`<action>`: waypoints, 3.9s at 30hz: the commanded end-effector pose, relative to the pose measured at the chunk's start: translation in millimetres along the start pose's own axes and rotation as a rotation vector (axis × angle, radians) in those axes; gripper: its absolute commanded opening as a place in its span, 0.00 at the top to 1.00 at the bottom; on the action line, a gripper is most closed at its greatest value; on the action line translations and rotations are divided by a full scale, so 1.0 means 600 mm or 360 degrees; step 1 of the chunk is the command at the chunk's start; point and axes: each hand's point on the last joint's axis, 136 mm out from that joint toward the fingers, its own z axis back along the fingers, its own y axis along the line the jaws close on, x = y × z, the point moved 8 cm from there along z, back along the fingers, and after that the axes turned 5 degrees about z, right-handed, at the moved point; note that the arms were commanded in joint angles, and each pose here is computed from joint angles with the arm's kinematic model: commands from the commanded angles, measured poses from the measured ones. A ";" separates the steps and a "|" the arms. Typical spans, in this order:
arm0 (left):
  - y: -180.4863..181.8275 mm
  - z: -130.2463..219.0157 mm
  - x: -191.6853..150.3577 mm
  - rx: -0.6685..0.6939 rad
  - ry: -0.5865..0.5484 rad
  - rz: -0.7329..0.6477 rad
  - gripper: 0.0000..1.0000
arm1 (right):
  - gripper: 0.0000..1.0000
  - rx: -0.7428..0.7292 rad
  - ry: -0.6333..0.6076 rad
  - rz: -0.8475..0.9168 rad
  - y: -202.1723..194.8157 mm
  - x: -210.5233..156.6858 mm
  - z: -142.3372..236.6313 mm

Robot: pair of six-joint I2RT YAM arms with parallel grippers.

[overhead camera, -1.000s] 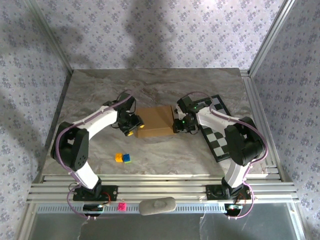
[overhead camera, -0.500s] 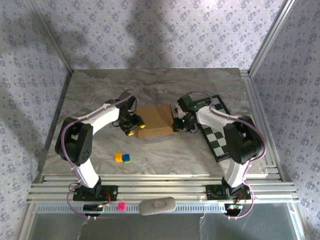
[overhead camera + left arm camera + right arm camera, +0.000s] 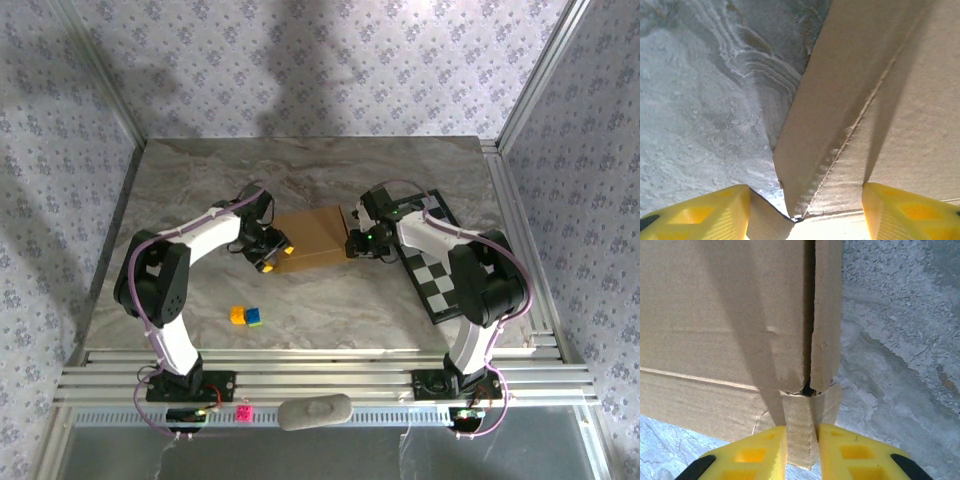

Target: Fold the paper box

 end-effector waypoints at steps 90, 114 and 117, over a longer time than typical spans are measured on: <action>0.060 -0.043 0.048 0.0076 0.0090 0.0419 0.47 | 0.85 -0.0013 -0.0390 0.0314 -0.070 -0.053 -0.078; 0.056 -0.045 0.056 0.0075 0.0099 0.0425 0.48 | 0.96 -0.0154 -0.0165 0.0282 -0.081 -0.038 -0.112; 0.056 -0.046 0.056 0.0078 0.0100 0.0427 0.48 | 0.96 -0.0139 -0.0145 0.0275 -0.079 -0.035 -0.117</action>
